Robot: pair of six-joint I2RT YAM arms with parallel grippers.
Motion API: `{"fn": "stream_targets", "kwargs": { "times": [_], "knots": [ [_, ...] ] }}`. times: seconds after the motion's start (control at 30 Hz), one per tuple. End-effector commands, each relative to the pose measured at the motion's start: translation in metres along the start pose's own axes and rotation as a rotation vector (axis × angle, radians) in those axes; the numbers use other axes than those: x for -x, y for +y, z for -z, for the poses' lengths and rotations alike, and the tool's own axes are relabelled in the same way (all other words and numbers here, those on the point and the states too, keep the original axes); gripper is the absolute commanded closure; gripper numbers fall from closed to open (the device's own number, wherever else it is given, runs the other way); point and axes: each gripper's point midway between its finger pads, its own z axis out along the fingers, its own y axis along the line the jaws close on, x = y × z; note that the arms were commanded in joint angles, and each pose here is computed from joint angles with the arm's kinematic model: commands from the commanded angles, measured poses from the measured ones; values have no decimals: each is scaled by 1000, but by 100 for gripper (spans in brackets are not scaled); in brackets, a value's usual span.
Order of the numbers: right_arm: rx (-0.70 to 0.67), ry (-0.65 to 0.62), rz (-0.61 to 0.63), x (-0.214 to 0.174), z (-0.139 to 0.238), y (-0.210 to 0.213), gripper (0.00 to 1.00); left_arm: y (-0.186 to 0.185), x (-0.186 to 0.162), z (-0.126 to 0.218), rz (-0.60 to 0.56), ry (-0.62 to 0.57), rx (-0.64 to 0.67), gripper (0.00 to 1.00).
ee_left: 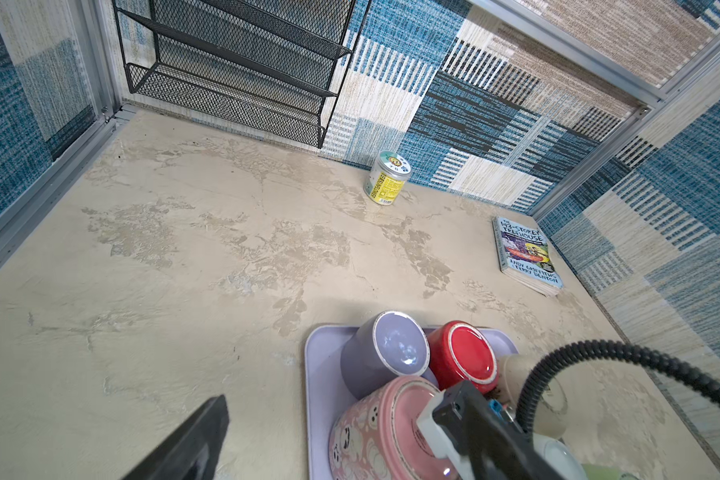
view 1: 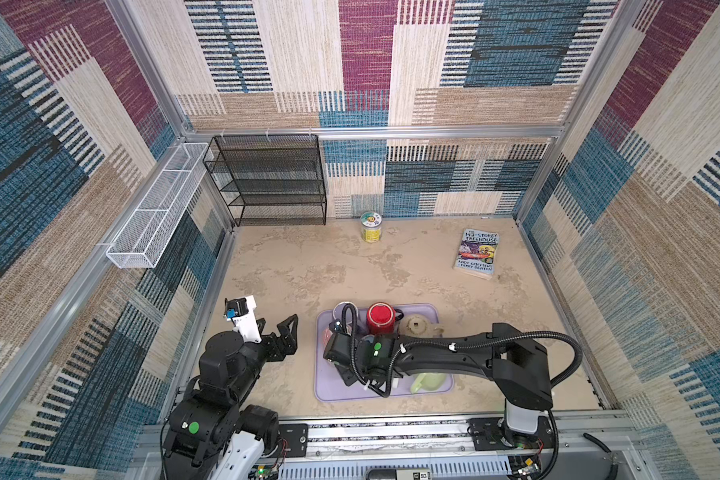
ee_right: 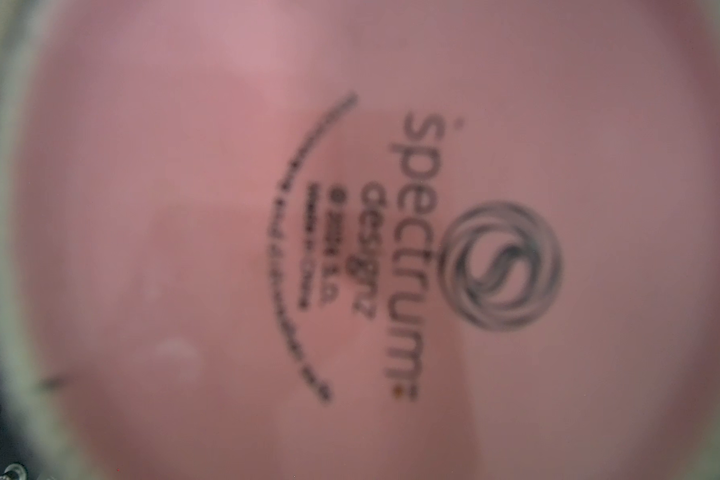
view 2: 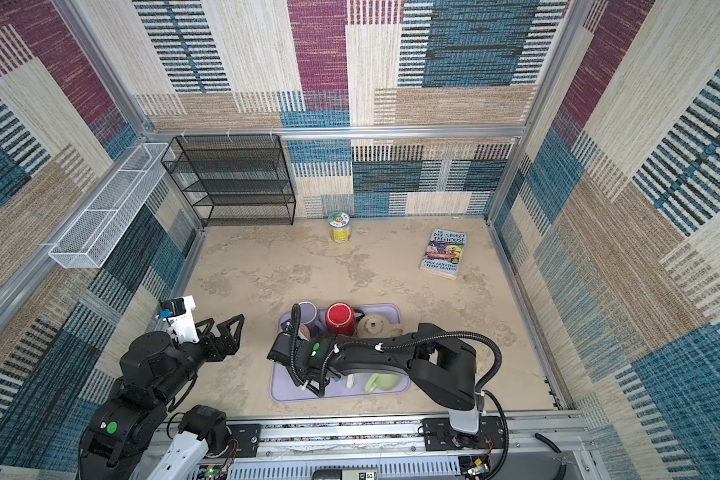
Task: Turn the mug right side up
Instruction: 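Grasp the pink ghost mug's base with the right gripper and lift it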
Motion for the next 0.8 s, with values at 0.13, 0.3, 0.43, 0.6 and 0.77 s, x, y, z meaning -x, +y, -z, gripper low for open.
{"fn": "stream_targets", "kwargs": {
  "times": [0.13,0.3,0.43,0.6,0.77],
  "knots": [
    [68,-82,9,20,21,11,100,1,4,0,-7,-14,10,8],
    [118,-124,20,26,35,21,100,2,6,1,-1,-24,13,7],
    [155,-154,11,31,47,26,100,1,5,-2,0,-9,10,0],
    [206,-209,-18,37,70,27,100,-5,3,-6,5,18,-14,0],
    [260,-287,-53,42,98,21,100,-16,6,-11,8,54,-58,0]
  ]
}}
